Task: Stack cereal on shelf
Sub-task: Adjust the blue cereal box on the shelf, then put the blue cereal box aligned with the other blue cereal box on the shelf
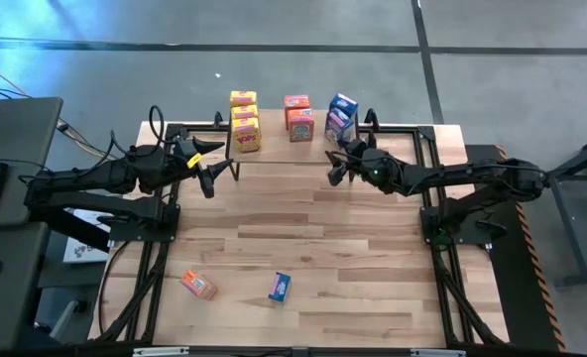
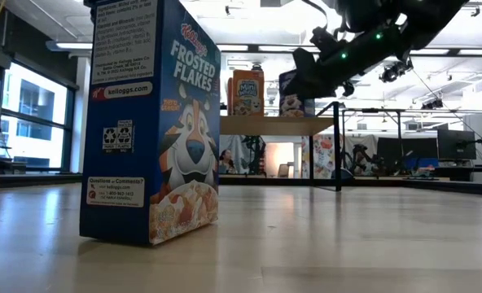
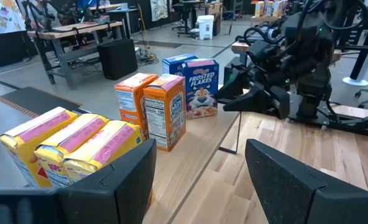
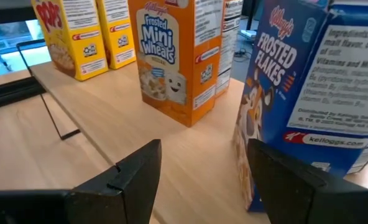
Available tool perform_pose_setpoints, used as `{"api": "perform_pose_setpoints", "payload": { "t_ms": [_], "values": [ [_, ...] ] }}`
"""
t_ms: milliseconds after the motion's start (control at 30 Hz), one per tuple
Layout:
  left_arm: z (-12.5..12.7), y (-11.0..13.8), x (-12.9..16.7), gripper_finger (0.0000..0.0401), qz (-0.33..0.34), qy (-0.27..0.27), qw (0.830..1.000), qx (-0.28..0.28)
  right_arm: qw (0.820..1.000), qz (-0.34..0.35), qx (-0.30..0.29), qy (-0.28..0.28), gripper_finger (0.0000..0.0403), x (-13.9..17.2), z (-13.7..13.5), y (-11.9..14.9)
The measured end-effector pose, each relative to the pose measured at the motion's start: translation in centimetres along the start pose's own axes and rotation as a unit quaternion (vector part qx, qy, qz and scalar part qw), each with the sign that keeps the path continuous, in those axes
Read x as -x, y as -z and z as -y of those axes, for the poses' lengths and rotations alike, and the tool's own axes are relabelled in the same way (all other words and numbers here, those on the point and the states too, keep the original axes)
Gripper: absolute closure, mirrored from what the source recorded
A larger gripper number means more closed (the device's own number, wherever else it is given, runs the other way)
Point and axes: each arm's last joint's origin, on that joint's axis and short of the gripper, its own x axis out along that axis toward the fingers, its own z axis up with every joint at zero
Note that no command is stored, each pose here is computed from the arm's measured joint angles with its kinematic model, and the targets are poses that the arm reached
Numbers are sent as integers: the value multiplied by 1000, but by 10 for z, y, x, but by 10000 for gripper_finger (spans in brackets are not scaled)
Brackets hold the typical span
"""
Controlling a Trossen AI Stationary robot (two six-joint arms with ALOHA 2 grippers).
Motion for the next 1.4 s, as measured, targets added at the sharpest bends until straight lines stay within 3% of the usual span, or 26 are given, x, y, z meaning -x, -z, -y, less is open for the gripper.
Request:
{"api": "perform_pose_setpoints", "payload": {
  "t_ms": [967, 1300, 1400],
  "values": [
    [0, 0, 0, 162, 0, 0, 1000, 2, 998, 9, 4, 56, 171, 6, 6, -5],
    [0, 0, 0, 162, 0, 1, 1000, 1, 999, 8, 12, 51, 171, 6, 6, -5],
    [1, 0, 0, 162, 0, 8, 1000, 2, 1000, 7, 3, 26, 171, 7, 2, -4]
  ]
}}
